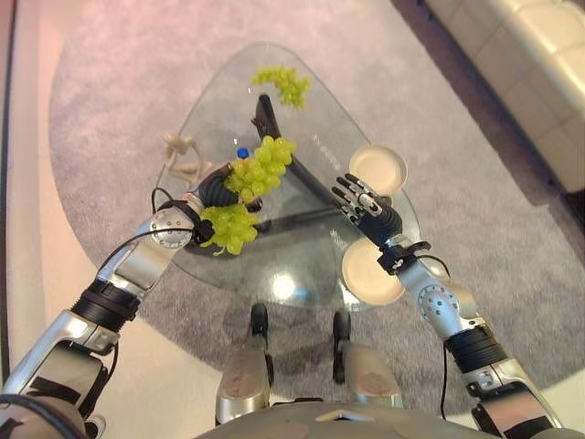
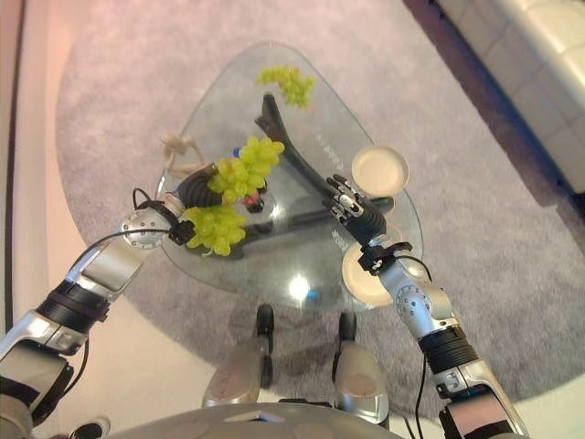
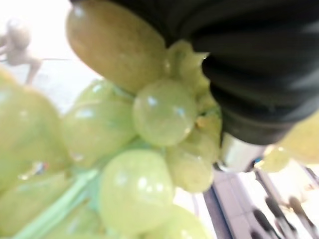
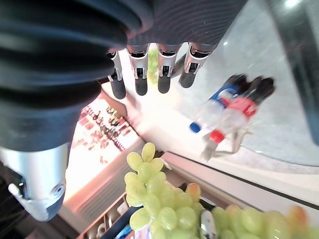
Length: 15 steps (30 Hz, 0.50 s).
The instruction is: Pick up fruits into the plate
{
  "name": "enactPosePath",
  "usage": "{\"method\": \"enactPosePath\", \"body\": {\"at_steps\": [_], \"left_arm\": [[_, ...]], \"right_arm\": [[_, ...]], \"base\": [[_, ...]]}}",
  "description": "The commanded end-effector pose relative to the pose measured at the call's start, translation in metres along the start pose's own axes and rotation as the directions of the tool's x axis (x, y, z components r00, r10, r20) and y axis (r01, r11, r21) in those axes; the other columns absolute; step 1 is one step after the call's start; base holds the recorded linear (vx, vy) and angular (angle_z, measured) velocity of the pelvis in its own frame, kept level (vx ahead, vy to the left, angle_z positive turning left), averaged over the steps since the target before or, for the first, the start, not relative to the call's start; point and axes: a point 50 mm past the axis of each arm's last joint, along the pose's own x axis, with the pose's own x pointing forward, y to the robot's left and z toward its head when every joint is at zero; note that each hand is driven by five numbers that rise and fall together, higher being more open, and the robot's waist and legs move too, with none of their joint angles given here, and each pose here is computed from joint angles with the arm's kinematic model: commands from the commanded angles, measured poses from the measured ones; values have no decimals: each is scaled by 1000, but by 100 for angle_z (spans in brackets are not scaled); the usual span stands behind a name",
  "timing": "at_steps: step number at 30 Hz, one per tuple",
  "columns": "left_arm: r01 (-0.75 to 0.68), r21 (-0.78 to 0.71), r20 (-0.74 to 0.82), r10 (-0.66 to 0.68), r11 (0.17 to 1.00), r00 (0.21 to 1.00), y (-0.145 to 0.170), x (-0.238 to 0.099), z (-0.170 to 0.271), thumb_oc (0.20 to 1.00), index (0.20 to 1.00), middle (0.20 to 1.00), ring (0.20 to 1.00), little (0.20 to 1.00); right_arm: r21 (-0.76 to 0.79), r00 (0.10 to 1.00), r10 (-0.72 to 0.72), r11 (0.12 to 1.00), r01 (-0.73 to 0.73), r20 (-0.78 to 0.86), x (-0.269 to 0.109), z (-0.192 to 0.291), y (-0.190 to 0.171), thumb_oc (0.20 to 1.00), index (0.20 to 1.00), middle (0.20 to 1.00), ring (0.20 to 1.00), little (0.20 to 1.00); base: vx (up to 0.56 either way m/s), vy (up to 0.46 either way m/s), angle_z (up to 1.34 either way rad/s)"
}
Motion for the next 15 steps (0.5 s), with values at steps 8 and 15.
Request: {"method": "enactPosePath", "body": {"at_steps": [8, 15], "left_arm": [[137, 87, 68, -143, 987, 987, -14, -6, 19, 200, 200, 200, 200, 200], [215, 81, 82, -221, 973, 972, -25, -5, 26, 200, 200, 200, 200, 200]], "right_arm": [[67, 999, 48, 997, -47, -14, -10, -17, 21, 1000, 1000, 1000, 1000, 1000], [27, 998, 18, 999, -16, -62, -11, -28, 20, 1000, 1000, 1000, 1000, 1000]], "base": [[58, 32, 15], [26, 16, 4]]}}
